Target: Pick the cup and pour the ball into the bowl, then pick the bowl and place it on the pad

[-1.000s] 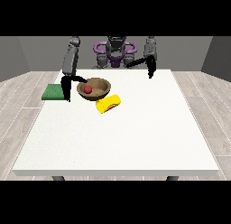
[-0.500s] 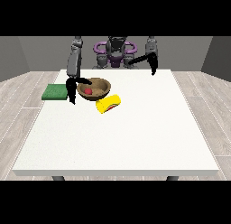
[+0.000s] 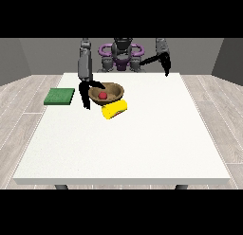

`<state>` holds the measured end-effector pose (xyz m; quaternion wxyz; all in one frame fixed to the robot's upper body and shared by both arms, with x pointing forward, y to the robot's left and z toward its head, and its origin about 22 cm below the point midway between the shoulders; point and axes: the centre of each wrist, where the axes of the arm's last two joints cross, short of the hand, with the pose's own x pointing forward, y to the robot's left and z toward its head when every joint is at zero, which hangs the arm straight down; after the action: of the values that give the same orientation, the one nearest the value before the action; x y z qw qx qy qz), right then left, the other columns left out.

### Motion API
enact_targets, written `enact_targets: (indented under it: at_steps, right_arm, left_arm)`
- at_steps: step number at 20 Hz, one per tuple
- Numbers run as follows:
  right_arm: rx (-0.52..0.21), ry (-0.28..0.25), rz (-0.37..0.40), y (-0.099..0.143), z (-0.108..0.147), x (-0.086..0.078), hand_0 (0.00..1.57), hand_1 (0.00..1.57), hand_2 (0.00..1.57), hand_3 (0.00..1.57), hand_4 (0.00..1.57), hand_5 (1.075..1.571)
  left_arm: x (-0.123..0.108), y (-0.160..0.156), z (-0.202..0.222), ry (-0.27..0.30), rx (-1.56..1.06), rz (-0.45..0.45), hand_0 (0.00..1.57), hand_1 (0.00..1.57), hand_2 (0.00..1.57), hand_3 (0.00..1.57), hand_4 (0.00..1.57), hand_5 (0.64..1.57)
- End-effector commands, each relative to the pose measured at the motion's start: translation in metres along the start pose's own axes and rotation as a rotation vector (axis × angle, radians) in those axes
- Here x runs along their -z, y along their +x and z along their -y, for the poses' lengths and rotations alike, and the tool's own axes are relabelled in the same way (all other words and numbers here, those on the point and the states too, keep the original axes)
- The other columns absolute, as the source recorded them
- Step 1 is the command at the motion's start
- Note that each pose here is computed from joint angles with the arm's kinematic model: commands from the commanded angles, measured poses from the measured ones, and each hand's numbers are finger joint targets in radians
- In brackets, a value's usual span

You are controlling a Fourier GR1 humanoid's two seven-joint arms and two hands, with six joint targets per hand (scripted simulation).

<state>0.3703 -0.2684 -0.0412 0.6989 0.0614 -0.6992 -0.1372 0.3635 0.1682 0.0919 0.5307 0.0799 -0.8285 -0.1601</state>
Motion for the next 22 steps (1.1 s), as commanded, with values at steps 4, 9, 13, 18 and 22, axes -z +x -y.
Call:
enact_targets:
  at_steps: [4,9,13,18,22]
  right_arm:
    - [-0.228,-0.117,-0.202,-0.027,0.025,-0.023,1.57,1.57,1.57,1.57,1.04,1.553]
    - [-0.289,-0.134,-0.262,-0.011,0.022,-0.010,1.57,1.57,1.57,1.57,1.03,1.550]
    - [-0.305,-0.160,-0.248,0.009,0.007,0.006,1.57,1.57,1.57,1.57,1.02,1.554]
    - [-0.298,-0.091,-0.328,0.035,-0.021,0.026,1.57,1.57,1.57,1.57,1.05,1.553]
    - [-0.258,-0.146,-0.228,0.092,0.028,0.038,1.57,1.57,1.57,1.57,1.07,1.552]
  left_arm:
    - [0.013,0.019,-0.004,-0.001,-0.004,0.041,0.00,0.00,0.00,0.00,0.00,1.568]
    - [0.000,-0.008,-0.017,0.019,-0.033,-0.055,0.00,0.00,0.00,0.00,0.00,1.570]
    - [-0.021,-0.034,-0.040,0.052,-0.010,-0.087,0.00,0.00,0.00,0.00,0.00,1.570]
    - [-0.023,-0.054,-0.064,0.119,-0.002,-0.164,0.00,0.00,0.00,0.00,0.00,1.571]
    - [-0.023,-0.046,-0.056,0.114,0.007,-0.088,0.00,0.00,0.00,0.00,0.00,1.570]
